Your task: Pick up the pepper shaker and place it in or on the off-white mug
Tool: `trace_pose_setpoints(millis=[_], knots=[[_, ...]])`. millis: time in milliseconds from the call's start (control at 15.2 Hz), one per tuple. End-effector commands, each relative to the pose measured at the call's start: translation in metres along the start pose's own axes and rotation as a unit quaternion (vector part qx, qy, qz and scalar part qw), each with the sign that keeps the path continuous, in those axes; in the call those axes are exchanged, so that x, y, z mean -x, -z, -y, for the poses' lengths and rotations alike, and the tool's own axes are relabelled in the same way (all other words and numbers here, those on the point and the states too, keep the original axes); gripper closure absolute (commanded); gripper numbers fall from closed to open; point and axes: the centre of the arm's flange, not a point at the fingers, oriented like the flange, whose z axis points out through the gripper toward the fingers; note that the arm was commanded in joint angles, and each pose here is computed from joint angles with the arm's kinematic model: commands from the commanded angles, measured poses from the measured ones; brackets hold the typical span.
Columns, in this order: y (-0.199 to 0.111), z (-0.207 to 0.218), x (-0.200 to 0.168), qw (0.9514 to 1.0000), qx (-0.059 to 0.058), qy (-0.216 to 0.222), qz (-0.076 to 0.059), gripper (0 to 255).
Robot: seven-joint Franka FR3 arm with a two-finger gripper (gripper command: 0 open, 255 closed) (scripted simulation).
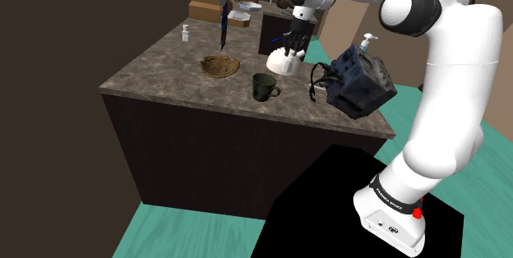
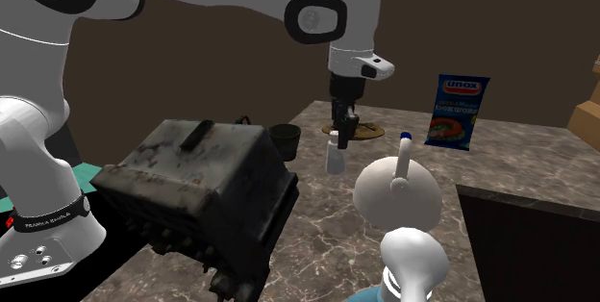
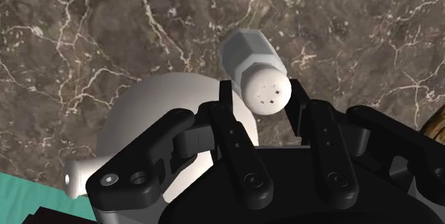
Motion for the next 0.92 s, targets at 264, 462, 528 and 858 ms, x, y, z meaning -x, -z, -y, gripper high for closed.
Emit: trace_pose_setpoints(millis=[264,462,528,858], knots=[[0.032,0.001,0.001,1.0000,0.000,0.000,0.000,255],[0.048,0.003,0.001,1.0000,0.000,0.000,0.000,255],[0.053,0.003,0.002,1.0000,0.000,0.000,0.000,255],[0.080,0.005,0.002,1.0000,0.000,0.000,0.000,255]])
